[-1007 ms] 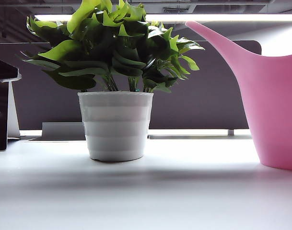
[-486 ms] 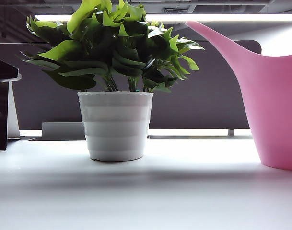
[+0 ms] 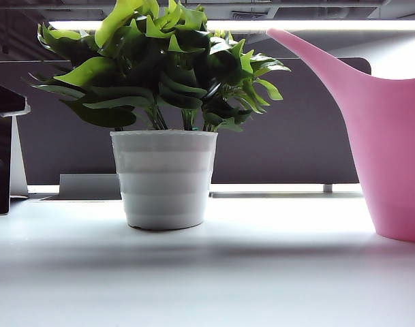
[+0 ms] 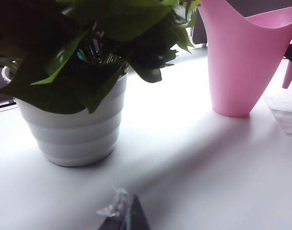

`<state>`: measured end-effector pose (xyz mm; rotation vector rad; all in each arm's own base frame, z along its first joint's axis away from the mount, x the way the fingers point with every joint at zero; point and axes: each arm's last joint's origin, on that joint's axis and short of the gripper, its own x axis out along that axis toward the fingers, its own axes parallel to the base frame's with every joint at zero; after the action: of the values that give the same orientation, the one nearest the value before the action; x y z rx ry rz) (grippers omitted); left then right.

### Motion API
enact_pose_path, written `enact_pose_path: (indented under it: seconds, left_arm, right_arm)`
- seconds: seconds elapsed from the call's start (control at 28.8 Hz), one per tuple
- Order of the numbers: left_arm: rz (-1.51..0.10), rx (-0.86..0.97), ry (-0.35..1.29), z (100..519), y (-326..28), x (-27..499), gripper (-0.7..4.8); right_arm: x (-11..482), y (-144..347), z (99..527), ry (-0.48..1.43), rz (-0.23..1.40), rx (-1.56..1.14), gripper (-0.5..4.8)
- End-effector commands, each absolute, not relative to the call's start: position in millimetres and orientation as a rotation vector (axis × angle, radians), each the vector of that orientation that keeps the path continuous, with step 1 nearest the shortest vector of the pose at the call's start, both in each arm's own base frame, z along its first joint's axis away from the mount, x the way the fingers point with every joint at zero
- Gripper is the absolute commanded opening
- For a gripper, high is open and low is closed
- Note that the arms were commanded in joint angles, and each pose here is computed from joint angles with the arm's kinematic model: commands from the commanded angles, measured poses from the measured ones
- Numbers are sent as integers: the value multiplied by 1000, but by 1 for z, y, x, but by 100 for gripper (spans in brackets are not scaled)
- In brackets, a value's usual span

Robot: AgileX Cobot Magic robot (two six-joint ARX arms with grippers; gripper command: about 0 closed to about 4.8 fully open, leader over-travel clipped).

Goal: Pick up the watering can from the table, water the potted plant, and put the can back.

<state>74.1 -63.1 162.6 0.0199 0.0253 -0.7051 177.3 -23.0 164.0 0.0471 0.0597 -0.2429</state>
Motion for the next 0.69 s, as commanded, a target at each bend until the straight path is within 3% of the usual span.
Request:
enact_pose_path:
  seconds: [0.03,0.69]
  left_arm:
    - [-708,20,11,164,-63,74,-5]
    - [-705,20,11,164,-63,74,-5]
  right_arm:
    - [178,-23,172,-20,-240,48,-1]
    - [151,-20,218,-115,-218,-5,-1]
